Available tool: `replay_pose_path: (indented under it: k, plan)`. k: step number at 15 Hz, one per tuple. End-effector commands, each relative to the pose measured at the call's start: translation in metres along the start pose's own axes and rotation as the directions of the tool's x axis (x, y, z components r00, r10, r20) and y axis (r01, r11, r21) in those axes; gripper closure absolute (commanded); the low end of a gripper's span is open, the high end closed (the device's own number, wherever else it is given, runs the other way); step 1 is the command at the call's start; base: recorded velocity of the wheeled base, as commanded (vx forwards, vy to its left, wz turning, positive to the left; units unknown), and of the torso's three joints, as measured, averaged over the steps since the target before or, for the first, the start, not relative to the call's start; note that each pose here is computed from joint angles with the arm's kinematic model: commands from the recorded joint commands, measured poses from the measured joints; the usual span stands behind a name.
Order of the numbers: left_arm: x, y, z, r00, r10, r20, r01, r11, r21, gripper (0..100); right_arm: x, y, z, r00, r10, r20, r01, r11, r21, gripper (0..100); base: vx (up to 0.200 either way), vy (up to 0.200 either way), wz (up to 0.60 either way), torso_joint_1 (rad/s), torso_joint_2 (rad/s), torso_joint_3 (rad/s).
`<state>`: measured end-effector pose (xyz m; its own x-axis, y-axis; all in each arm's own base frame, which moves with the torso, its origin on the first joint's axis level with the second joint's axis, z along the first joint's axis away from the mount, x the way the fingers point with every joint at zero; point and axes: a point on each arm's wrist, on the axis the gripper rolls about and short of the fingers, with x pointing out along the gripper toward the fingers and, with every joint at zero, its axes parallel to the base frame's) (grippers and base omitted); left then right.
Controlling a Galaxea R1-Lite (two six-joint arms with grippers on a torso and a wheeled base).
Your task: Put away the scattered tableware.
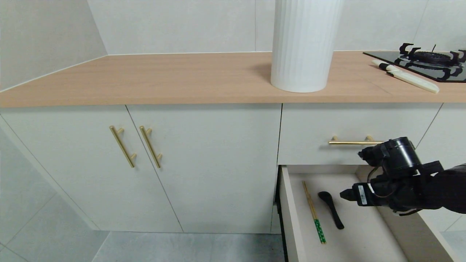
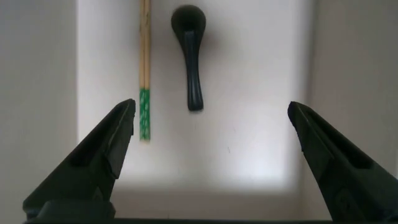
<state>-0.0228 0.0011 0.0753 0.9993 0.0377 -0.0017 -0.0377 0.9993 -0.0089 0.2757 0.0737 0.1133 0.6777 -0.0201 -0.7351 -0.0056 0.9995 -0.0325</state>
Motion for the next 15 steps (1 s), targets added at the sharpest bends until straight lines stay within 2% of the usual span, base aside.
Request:
replay_pose_path:
  k: [1,5,15]
  plan:
    - [0.000,0.000,0.000,1.000,0.001,0.000,-0.001,1.000,0.000,0,-0.037,-0.004,0.013,0.996,0.026,0.087,-0.028,1.000,0.015,0,0.000,0.000,0.00,0.000,0.00,0.000]
    - [0.000,0.000,0.000,1.000,0.001,0.000,-0.001,1.000,0.000,0,-0.041,0.001,0.010,0.996,0.043,0.078,-0.043,0.999,-0.004,0,0.000,0.000,0.00,0.000,0.00,0.000]
    - [0.000,0.000,0.000,1.000,0.001,0.000,-0.001,1.000,0.000,0,-0.055,0.008,0.000,0.997,0.067,0.031,-0.066,0.997,-0.051,0,-0.200,0.000,0.00,0.003,0.00,0.002]
